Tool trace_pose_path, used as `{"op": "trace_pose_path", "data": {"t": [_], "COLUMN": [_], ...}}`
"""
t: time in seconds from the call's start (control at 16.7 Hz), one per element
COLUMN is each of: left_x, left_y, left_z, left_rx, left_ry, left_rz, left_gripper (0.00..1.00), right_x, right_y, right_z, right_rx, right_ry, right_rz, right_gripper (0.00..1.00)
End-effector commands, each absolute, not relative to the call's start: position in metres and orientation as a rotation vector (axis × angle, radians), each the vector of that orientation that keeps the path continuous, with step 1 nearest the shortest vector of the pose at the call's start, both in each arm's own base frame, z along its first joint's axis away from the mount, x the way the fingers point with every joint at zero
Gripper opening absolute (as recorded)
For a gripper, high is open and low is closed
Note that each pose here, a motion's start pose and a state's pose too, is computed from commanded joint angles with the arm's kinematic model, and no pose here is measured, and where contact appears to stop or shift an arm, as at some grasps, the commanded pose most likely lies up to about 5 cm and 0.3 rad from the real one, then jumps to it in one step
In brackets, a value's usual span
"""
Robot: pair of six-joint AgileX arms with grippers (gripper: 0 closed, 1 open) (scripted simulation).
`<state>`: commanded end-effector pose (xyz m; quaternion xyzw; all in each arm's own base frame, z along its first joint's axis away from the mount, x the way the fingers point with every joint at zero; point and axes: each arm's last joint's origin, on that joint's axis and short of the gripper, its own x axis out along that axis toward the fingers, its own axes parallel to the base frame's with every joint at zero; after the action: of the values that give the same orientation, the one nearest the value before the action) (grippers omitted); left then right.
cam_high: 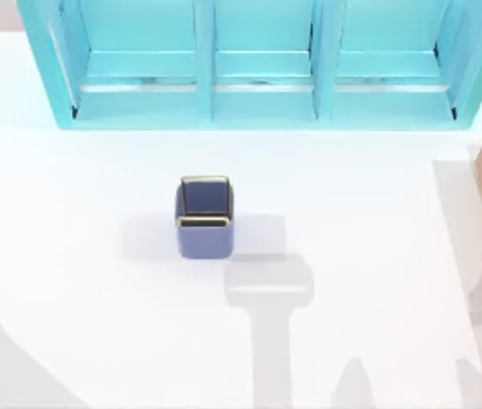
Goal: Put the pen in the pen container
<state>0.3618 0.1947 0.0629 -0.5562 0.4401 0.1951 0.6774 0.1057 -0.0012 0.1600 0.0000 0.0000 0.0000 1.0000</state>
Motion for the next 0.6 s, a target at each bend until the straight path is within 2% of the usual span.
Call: {"op": "trace_pose_path", "data": {"t": [0.18,0.6], "left_x": [0.3618,0.3618], "left_y": [0.1947,0.1947], "left_z": [0.0629,0.0629], "left_rx": [-1.25,-1.25], "left_ry": [0.989,0.989], "left_rz": [0.438,0.438], "left_gripper": [0.02,0.0], "right_x": [0.1057,0.1057], "right_y": [-0.0012,-0.0012], "right_z": [0.16,0.16], "right_rx": [0.0,0.0], "right_ry": [0.0,0.0], "right_rz": [0.0,0.0], "right_gripper": [1.0,1.0]}}
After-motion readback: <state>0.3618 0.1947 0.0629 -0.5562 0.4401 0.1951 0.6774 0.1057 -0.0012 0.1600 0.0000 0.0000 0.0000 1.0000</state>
